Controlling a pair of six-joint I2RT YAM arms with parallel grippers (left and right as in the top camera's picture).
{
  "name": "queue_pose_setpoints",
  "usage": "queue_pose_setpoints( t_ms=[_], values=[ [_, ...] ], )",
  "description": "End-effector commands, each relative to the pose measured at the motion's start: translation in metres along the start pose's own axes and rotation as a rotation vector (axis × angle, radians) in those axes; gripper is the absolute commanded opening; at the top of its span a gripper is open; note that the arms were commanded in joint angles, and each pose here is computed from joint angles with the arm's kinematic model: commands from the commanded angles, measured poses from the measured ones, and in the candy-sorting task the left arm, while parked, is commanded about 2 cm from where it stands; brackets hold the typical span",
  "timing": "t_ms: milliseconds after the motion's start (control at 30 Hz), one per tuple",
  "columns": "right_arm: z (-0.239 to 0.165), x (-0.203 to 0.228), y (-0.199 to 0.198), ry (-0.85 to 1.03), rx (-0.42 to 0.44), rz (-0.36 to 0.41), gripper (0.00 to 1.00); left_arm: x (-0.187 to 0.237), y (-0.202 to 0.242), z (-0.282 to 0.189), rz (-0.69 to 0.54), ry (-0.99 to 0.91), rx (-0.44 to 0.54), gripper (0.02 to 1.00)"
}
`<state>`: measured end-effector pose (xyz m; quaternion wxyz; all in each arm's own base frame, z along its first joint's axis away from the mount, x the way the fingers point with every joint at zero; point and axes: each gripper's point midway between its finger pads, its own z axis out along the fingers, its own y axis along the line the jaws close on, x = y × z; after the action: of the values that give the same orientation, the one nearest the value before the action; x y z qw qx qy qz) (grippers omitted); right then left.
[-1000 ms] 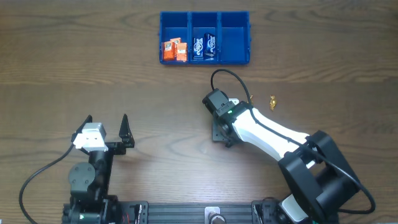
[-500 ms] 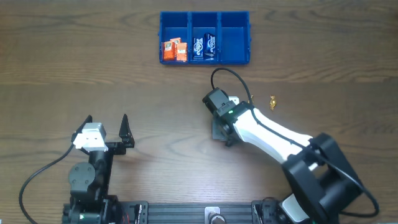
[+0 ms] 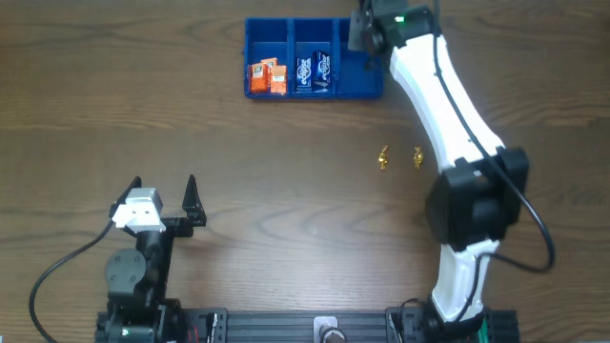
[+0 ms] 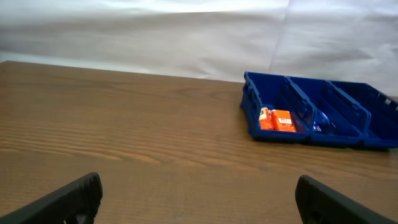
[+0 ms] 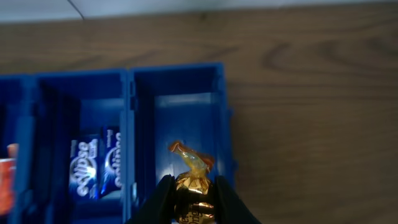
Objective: Sort Candies Into Trays
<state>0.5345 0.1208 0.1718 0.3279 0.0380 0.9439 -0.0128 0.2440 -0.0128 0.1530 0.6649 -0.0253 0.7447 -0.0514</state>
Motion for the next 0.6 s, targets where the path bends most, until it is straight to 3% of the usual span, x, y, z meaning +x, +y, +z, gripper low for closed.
queue_pose_setpoints(
  t_ms=[33,200,267,333,400,500,600],
  values=[
    [0.026,0.005,0.01,0.021,-0.046,-0.019,0.104,0.018,0.004,0.001,0.012,0.05,-0.017,0.998],
    [0.033,0.007,0.012,0.024,-0.048,-0.02,0.178,0.018,0.004,0.001,0.012,0.05,-0.017,0.998],
    [0.033,0.007,0.012,0.024,-0.048,-0.02,0.283,0.018,0.004,0.001,0.012,0.05,-0.017,0.998],
    [0.033,0.007,0.012,0.025,-0.049,-0.02,0.516,0.018,0.004,0.001,0.012,0.05,-0.017,0.998],
    [0.027,0.006,0.012,0.021,-0.05,-0.026,0.619,0.018,0.004,0.001,0.012,0.05,-0.017,0.998],
    [0.005,0.01,0.005,-0.009,-0.059,-0.041,0.641,0.018,0.004,0.001,0.012,0.05,-0.017,0.998],
    [-0.026,0.041,-0.011,-0.014,-0.061,-0.039,0.645,0.018,0.004,0.001,0.012,0.05,-0.017,0.998]
  ],
)
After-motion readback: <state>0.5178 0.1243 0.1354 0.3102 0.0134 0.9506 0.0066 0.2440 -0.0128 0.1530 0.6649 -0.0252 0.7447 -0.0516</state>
